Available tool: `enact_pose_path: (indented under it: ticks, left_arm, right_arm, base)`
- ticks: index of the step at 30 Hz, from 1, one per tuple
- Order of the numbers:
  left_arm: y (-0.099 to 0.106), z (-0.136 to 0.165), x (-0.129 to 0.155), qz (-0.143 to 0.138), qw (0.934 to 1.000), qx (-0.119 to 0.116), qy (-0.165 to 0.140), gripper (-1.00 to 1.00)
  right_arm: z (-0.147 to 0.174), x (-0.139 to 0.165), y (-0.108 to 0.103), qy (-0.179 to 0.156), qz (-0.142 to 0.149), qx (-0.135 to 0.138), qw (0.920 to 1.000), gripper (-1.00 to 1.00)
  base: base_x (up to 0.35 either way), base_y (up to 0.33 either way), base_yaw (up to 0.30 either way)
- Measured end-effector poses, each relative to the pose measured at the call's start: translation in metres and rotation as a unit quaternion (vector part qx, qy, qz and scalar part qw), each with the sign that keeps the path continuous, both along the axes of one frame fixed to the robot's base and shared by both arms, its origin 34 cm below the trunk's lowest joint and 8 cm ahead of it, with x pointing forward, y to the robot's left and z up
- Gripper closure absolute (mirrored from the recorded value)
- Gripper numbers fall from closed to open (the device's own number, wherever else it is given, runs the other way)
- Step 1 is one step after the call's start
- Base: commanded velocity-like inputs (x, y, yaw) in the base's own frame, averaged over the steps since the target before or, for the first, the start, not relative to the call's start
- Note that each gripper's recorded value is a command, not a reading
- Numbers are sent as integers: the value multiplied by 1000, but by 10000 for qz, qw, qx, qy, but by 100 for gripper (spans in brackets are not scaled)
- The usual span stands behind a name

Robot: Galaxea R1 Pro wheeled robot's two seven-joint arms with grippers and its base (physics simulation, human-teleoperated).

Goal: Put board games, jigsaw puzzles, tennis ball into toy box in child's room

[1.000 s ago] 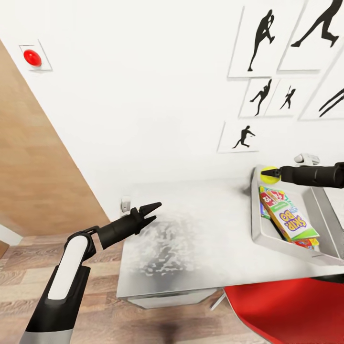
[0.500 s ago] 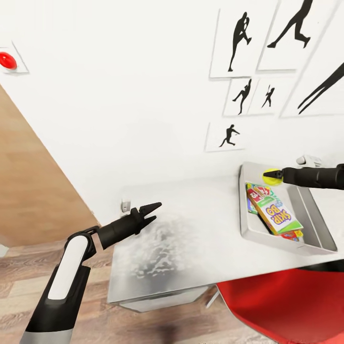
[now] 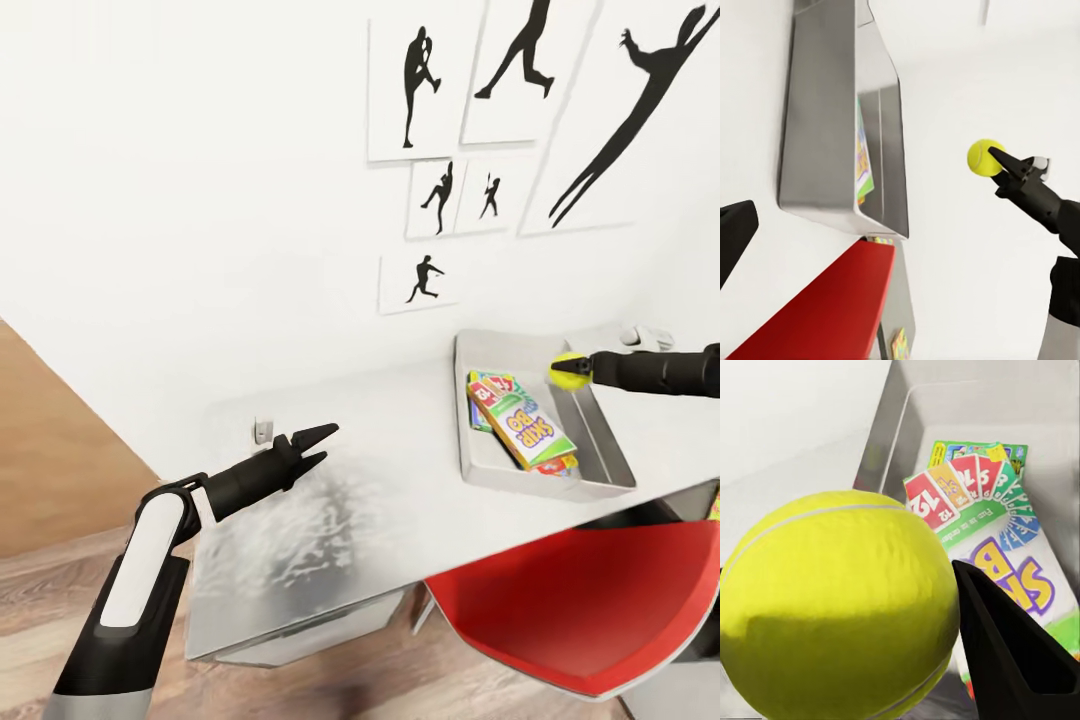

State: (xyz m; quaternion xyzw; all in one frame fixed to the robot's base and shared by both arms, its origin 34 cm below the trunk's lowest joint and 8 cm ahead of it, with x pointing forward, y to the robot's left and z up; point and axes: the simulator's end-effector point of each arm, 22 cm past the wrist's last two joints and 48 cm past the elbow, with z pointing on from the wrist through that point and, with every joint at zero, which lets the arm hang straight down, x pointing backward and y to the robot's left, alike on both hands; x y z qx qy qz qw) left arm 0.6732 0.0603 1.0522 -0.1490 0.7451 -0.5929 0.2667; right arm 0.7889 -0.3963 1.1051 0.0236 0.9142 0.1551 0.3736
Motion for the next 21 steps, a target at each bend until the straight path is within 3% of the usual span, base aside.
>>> enact_pose_path:
  ticks: [8,15,21]
  left_arm:
    - [0,0,0,4,10000,3,3,-100]
    - [1,-1,0,11,10000,9,11,-100]
    - [1,-2,-1,15,10000,13,19,-100]
  right_arm:
    - [-9,-4,2,97,22,43,9999,100]
    - [-15,-12,28,144,403,439,9981,100]
    - [-14,-15,40,141,581,622,9963,100]
  base:
    - [0,0,-232]
    - [2,0,-76]
    - [32,0,-24]
